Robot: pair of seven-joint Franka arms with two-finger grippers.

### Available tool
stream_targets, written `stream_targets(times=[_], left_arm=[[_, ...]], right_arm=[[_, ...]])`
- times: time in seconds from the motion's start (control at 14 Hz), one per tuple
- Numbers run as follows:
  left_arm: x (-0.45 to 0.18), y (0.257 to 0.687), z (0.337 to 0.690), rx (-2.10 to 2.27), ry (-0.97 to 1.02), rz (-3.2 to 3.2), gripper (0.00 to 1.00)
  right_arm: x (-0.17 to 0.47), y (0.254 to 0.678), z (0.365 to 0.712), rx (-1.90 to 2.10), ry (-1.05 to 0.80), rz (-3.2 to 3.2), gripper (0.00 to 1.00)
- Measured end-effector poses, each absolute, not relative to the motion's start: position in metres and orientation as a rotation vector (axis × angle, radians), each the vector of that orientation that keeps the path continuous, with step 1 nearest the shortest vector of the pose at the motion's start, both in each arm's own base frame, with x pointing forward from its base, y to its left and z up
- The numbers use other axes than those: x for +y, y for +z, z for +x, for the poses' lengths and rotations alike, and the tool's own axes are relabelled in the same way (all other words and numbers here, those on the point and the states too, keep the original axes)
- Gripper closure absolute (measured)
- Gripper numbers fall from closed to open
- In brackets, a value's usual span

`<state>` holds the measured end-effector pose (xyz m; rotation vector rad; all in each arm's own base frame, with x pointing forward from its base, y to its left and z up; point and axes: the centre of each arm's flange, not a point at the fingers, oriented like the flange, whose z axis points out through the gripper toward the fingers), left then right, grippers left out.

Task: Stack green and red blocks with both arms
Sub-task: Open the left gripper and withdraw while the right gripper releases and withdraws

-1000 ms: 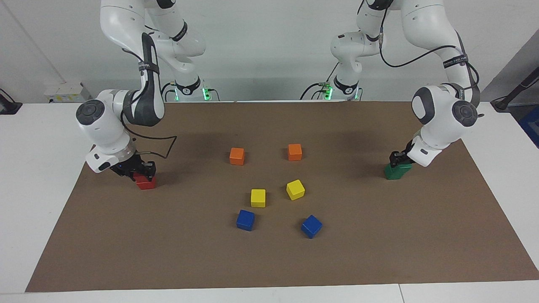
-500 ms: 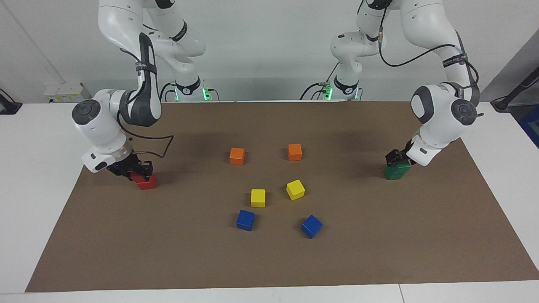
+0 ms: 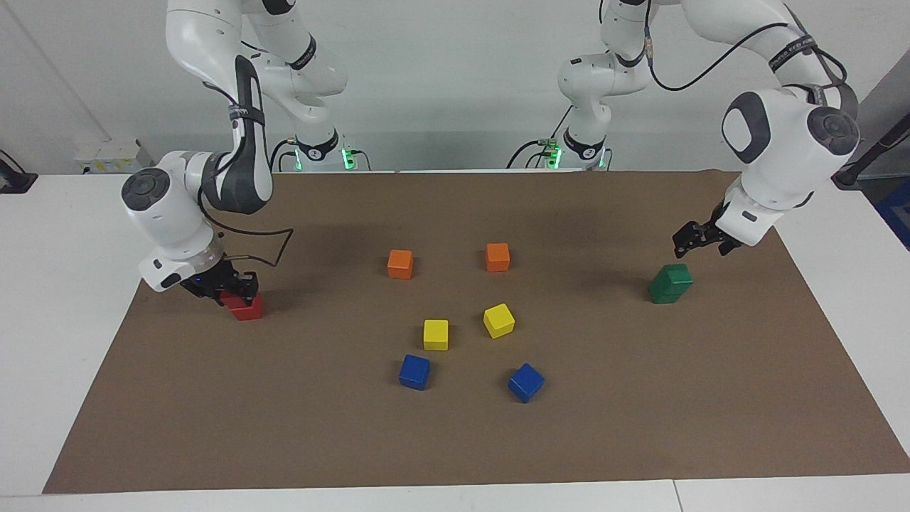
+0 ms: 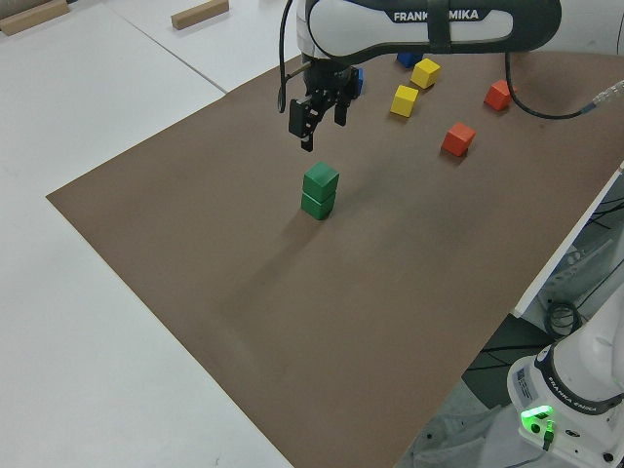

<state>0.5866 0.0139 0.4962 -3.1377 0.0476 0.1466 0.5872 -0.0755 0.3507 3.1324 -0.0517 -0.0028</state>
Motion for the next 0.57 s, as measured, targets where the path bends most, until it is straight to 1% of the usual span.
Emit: stream_targets(times=[0.21, 0.29, 0.5, 0.57], left_arm=[[0.013, 0.539, 0.577, 0.048, 0.076, -3.136, 0.00], [0.013, 0.548, 0.571, 0.048, 0.075, -3.135, 0.00], [0.011, 0.563, 0.559, 0.049, 0.105, -3.133, 0.00], [0.009, 0.563, 0.557, 0.056, 0.115, -3.133, 0.00]], right_arm=[[-0.073, 0.351, 0.588, -0.045, -0.002, 3.133, 0.44], [-0.072, 0.351, 0.588, -0.042, -0.002, 3.134, 0.40], [-0.071, 0.351, 0.588, -0.039, -0.001, 3.134, 0.04], [-0.071, 0.351, 0.588, -0.039, -0.001, 3.134, 0.00]])
